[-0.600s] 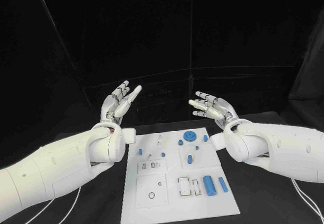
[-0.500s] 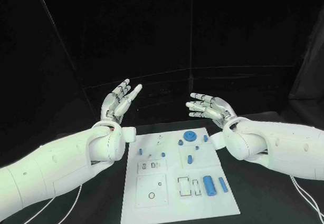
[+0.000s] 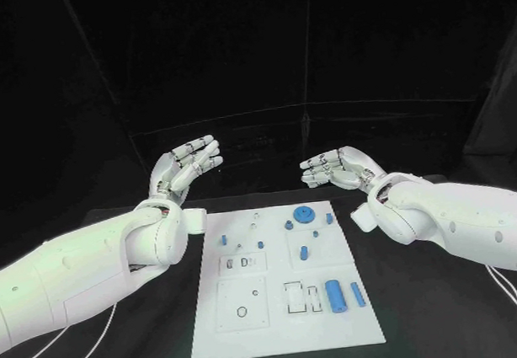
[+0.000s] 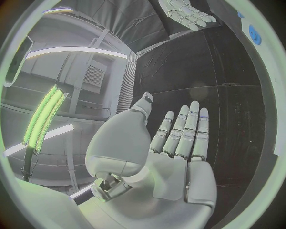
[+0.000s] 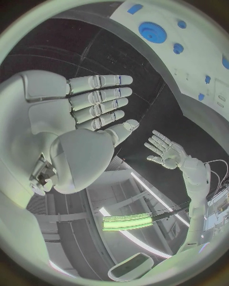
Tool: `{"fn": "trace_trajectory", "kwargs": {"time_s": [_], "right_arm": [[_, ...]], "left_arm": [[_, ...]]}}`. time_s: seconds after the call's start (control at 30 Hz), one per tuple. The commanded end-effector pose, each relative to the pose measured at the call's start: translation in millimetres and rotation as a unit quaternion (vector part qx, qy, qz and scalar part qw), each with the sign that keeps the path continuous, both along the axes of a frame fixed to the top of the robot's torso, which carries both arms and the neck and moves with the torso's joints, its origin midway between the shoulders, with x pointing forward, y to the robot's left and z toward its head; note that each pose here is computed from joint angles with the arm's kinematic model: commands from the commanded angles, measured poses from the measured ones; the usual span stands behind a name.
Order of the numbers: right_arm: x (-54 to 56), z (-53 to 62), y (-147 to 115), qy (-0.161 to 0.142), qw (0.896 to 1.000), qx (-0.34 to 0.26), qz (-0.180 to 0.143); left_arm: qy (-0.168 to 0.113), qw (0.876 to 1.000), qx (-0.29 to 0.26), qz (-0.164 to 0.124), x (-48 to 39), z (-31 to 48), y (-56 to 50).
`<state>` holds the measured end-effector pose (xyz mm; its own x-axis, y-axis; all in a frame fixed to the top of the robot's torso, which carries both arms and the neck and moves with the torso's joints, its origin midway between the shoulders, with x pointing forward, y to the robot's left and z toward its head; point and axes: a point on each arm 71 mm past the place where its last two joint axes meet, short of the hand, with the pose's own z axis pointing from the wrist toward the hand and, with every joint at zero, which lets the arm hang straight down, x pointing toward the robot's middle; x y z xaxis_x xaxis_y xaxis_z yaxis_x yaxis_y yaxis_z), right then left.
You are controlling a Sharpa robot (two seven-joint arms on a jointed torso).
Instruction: Assemble the parts on the task board
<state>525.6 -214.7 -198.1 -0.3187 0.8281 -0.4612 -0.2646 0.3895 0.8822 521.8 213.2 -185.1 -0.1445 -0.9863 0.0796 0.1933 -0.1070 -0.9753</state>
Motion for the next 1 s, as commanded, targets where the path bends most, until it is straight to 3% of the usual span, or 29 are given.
{"fn": "trace_trajectory", "kwargs": {"time_s": [0.03, 0.33, 0.47, 0.67, 0.7, 0.83, 1.0], "right_arm": [[1.0, 8.4, 3.5, -0.049, 0.995, -0.088, 0.023], [7.6, 24.2, 7.2, -0.069, 0.977, -0.198, 0.046], [8.8, 28.8, 13.1, -0.087, 0.958, -0.268, 0.056], [9.5, 30.3, 24.3, -0.116, 0.922, -0.363, 0.068], [9.7, 29.9, 27.6, -0.122, 0.912, -0.384, 0.072], [10.1, 28.5, 35.6, -0.133, 0.894, -0.420, 0.083], [10.3, 27.3, 42.5, -0.142, 0.880, -0.443, 0.091]], "left_arm": [[-0.050, 0.998, -0.006, -0.021, -4.7, 9.4, 0.7], [-0.047, 0.998, 0.008, -0.049, -18.1, 12.8, 4.4], [-0.043, 0.997, 0.006, -0.064, -25.7, 14.7, 3.7], [-0.034, 0.996, 0.000, -0.083, -34.9, 16.2, -1.4], [-0.031, 0.996, -0.002, -0.087, -36.7, 16.1, -3.3], [-0.026, 0.995, -0.006, -0.096, -40.0, 15.0, -7.8], [-0.024, 0.994, -0.009, -0.103, -41.8, 14.0, -11.2]]}}
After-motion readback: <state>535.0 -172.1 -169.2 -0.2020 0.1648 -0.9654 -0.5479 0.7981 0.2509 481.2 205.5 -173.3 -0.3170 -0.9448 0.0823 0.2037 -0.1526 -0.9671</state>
